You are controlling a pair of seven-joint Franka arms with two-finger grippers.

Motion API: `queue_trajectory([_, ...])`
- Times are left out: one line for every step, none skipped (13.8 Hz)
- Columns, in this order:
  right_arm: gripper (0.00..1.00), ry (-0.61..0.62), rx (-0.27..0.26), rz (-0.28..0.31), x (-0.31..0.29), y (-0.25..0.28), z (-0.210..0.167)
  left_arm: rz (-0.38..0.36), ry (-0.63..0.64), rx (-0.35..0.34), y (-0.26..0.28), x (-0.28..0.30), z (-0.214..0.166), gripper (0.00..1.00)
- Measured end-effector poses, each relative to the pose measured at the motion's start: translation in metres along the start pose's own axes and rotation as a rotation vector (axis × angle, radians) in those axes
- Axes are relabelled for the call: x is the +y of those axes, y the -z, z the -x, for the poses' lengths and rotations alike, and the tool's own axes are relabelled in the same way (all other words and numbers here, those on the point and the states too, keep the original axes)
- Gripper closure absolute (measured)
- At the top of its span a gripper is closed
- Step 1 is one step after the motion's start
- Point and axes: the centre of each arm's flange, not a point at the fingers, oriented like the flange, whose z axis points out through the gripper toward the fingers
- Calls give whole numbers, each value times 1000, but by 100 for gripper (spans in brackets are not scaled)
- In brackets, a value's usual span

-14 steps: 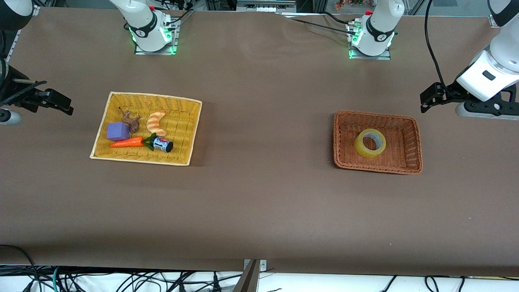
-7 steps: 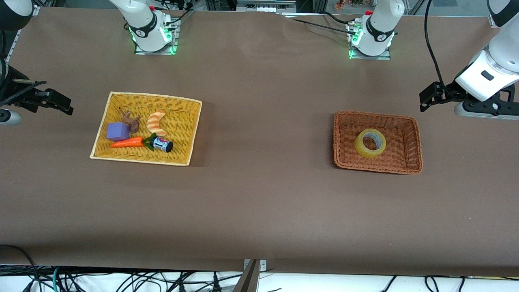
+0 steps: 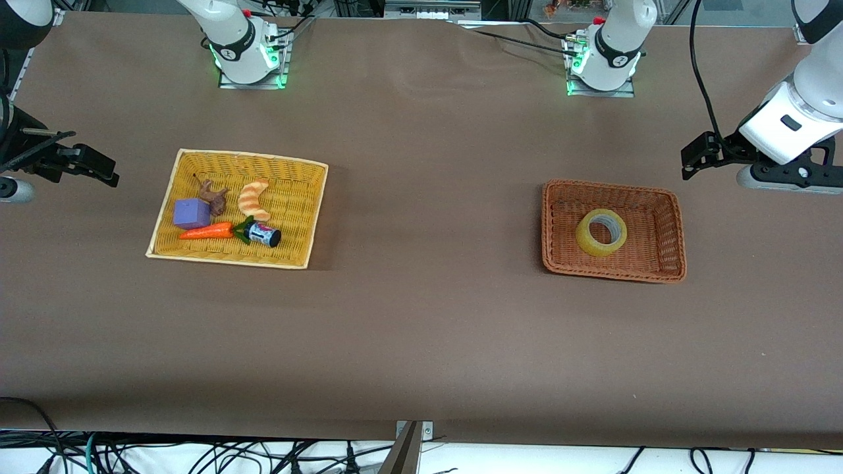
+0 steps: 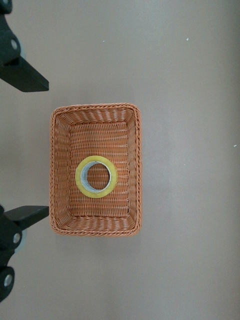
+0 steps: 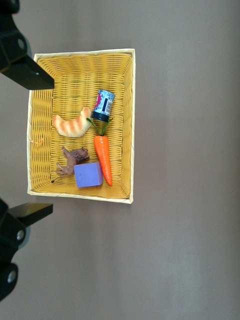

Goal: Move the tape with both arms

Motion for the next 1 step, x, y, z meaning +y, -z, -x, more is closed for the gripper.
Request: queue_trajectory([0, 0, 0, 0, 0, 0, 0, 0, 0, 0, 0, 0, 0, 0])
